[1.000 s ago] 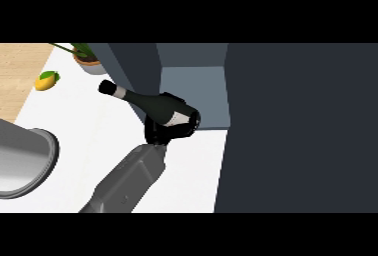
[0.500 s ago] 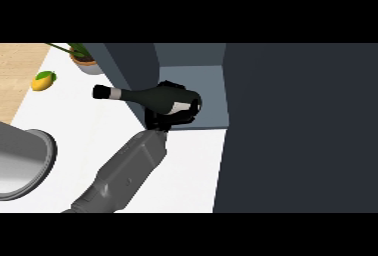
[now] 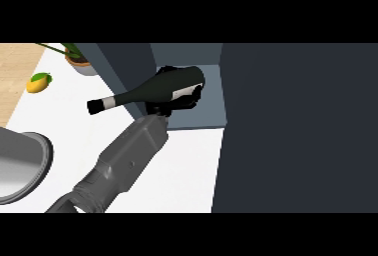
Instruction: Pick up the wine, place it into the cabinet and close the cabinet
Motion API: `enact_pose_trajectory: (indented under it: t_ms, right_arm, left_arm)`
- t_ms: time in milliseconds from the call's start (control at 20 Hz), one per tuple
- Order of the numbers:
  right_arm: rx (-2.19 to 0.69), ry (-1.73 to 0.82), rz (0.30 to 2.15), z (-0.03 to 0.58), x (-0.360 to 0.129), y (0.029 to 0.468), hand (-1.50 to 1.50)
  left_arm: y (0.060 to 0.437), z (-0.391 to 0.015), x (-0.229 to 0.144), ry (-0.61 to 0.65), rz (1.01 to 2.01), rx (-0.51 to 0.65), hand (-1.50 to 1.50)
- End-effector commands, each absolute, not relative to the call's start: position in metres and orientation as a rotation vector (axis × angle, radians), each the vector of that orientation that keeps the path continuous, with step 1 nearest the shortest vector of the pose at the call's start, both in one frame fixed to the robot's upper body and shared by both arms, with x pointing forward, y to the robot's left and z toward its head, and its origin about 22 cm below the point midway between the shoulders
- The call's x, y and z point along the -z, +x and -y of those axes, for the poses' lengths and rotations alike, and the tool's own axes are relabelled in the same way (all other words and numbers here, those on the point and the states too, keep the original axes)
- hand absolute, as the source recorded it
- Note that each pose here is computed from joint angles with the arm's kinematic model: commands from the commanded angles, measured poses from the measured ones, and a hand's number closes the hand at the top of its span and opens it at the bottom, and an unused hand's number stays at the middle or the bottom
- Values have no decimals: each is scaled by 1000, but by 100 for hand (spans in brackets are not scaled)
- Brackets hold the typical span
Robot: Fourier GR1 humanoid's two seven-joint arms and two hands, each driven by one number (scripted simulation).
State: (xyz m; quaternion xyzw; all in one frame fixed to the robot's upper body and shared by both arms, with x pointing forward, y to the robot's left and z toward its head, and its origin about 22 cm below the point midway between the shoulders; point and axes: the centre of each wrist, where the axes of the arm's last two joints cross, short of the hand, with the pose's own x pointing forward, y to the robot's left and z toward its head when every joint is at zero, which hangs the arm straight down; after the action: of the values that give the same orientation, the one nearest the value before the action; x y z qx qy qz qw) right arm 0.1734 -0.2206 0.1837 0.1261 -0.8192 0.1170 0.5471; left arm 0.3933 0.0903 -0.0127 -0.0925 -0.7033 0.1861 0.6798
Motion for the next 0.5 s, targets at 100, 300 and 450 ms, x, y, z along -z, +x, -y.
enact_pose_trajectory:
  t_ms: [100,300,450]
  right_arm:
    - [-271,305,1952,223,-186,171,-150]
    - [-306,347,1955,214,-185,175,-150]
    - [-307,352,1970,215,-184,180,-150]
  left_arm:
    - [414,-81,-19,-213,1555,-405,150]
    - [412,-75,-23,-191,1577,-447,150]
    - [408,-87,-5,-227,1567,-447,150]
